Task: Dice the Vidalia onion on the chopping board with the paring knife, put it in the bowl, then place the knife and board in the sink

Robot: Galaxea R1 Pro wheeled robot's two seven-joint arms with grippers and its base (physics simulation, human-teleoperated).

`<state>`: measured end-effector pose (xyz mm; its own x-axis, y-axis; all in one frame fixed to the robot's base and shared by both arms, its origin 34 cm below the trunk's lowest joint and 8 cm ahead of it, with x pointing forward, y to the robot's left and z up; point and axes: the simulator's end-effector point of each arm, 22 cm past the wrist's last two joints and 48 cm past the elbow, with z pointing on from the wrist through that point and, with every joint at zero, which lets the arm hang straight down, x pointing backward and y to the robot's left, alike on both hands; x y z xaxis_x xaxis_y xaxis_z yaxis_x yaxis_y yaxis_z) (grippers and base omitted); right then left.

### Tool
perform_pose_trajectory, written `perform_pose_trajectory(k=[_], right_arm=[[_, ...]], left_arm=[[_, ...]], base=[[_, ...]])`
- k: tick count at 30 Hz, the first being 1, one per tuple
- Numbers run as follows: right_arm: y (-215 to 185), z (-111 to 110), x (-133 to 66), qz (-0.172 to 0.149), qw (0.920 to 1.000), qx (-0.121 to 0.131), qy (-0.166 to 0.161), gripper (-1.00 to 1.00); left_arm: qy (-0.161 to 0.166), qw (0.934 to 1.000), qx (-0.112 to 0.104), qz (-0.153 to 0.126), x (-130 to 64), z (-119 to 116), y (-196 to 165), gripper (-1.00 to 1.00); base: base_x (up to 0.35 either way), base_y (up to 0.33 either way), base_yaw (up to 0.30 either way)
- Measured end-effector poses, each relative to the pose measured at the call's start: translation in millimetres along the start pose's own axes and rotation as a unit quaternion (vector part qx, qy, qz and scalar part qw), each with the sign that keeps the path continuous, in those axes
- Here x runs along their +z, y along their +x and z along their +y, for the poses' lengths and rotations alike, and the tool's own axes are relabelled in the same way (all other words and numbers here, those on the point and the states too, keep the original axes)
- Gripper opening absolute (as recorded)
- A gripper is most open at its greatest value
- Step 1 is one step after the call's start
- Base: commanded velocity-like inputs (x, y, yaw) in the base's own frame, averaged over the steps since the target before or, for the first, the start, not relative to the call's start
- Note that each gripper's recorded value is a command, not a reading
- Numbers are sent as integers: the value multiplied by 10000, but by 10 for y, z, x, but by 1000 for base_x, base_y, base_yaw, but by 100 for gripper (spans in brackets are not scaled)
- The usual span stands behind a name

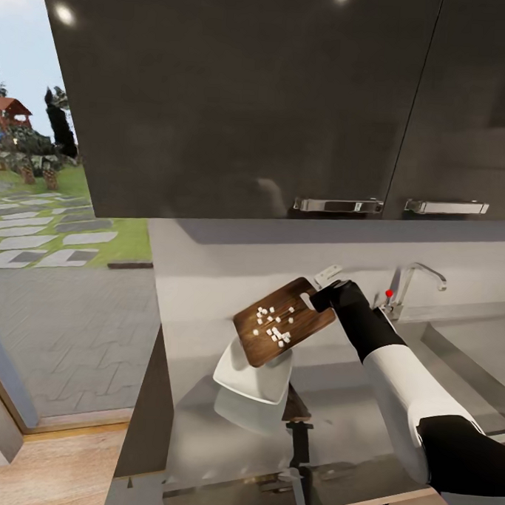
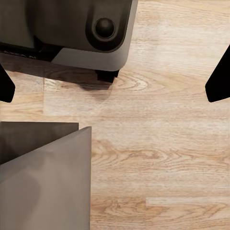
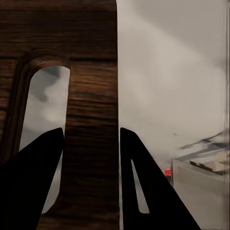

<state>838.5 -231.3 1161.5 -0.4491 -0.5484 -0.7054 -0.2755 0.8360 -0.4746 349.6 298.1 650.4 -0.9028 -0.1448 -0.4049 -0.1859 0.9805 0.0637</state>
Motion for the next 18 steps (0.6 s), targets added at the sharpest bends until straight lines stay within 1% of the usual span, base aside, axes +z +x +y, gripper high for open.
perform_pose_trajectory(k=[3,5,18], right_arm=[[14,-41,-1,45,9998,-135,105,-100],[16,-55,-3,57,9997,-176,138,-100],[19,-63,-3,67,9996,-202,159,-100]], left_arm=[[0,10000,0,0,0,0,0,100],[0,10000,0,0,0,0,0,100],[0,10000,0,0,0,0,0,100]], base=[[0,0,0],[0,0,0],[0,0,0]])
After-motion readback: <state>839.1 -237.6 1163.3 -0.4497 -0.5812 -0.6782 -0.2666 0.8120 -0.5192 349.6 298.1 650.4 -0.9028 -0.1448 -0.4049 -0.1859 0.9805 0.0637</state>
